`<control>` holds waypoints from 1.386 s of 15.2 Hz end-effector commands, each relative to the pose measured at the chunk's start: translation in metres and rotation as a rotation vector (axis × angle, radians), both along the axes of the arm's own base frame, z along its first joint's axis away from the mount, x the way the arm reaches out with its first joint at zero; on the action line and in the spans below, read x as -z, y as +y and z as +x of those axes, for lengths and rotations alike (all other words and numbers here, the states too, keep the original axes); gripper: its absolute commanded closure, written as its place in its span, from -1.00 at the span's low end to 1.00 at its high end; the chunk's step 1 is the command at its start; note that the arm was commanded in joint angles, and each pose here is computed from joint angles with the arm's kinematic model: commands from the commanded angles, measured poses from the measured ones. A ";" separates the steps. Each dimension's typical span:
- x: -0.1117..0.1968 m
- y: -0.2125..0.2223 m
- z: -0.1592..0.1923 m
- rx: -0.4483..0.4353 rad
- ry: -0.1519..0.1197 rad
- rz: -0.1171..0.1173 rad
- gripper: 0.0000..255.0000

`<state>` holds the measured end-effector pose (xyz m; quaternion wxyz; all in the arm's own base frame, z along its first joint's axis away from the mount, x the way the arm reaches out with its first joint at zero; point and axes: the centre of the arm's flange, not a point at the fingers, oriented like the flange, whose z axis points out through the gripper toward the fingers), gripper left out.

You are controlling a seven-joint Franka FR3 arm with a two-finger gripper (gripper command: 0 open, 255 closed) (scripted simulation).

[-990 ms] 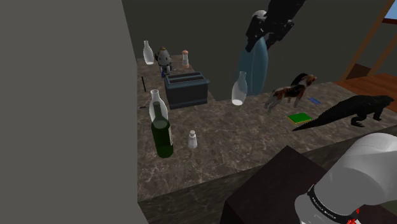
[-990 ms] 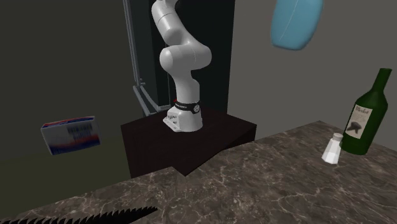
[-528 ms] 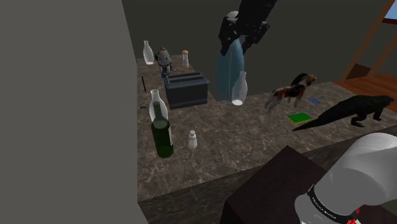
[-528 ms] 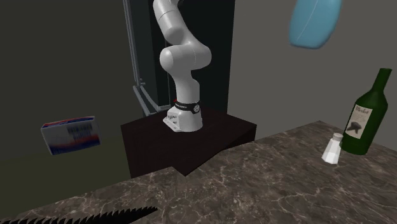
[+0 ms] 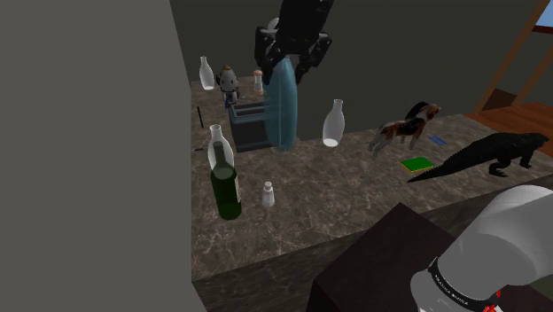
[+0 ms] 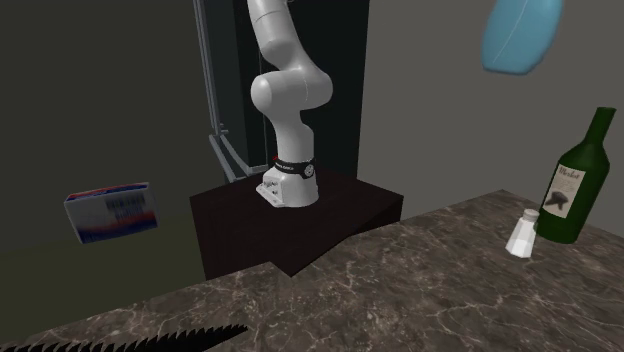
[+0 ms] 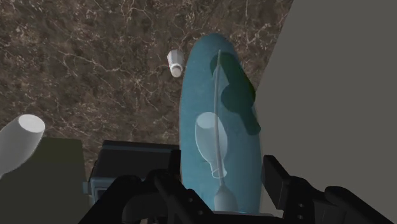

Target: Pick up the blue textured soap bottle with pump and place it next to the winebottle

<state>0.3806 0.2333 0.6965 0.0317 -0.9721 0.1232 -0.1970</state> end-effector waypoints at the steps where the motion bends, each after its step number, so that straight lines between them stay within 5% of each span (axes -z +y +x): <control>1: -0.001 0.025 0.007 0.001 -0.001 0.002 1.00; 12: -0.001 0.168 0.041 0.001 -0.001 0.002 1.00; 21: 0.047 0.168 0.041 0.001 -0.001 0.002 1.00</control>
